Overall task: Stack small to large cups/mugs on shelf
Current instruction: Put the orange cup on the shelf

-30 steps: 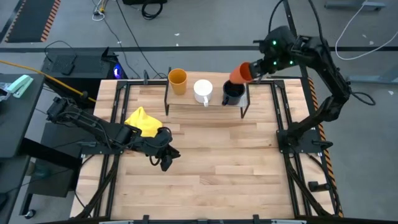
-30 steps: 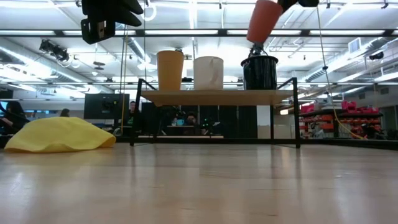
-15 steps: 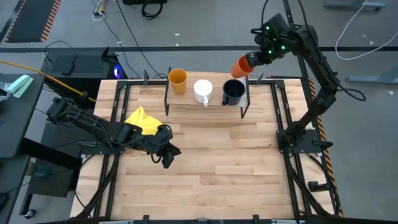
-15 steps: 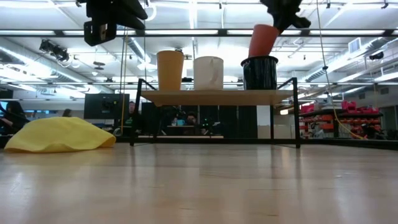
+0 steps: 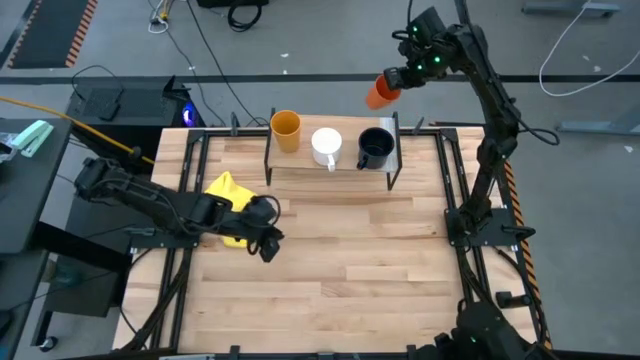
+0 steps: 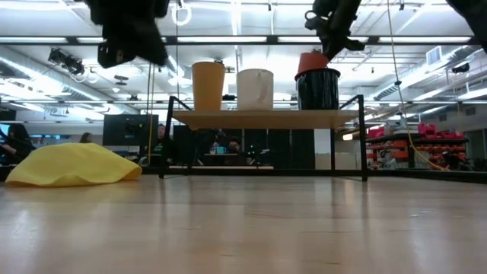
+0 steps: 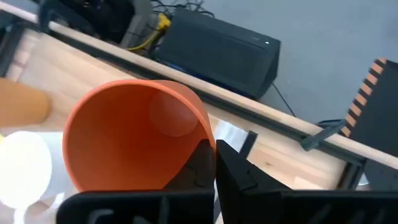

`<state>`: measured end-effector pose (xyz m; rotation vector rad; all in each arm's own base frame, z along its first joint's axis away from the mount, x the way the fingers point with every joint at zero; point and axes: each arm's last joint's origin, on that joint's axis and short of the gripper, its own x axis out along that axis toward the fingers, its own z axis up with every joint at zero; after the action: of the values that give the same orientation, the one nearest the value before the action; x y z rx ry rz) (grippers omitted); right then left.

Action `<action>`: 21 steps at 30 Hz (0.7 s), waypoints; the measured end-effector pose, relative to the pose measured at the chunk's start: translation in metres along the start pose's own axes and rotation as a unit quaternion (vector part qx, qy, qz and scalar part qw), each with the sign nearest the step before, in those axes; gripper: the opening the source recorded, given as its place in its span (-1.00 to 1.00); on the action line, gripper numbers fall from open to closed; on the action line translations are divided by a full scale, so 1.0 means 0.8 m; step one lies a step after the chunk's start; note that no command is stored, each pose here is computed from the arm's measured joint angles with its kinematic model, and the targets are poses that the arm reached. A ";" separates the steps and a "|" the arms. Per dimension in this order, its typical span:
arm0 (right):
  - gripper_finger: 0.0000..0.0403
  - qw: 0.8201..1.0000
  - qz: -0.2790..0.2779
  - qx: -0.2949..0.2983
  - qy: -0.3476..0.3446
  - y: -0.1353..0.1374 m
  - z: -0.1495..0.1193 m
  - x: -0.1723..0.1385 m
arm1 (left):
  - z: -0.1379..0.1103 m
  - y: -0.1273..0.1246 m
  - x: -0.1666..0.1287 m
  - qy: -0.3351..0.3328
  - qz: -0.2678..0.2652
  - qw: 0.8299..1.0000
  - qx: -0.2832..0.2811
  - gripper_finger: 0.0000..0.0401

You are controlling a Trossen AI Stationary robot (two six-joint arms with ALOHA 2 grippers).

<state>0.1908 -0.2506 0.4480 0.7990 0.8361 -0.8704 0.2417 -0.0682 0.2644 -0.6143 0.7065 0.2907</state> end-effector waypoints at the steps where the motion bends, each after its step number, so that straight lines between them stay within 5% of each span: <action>1: -0.99 1.000 -0.004 0.003 -0.002 0.000 0.002 0.001 | 0.000 0.004 0.001 0.008 0.014 1.000 0.001 -0.65; 7: -0.99 1.000 -0.006 0.020 -0.005 0.001 0.005 0.003 | 0.001 0.025 0.002 0.039 0.070 0.997 0.024 -0.67; 21: -0.99 0.999 -0.024 -0.007 0.042 0.003 -0.002 0.033 | 0.019 0.041 0.007 0.019 0.088 0.996 -0.006 -0.71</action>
<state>0.2026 -0.2566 0.4252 0.8102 0.9380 -0.8774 0.2391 -0.0331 0.2558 -0.5713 0.7978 0.4481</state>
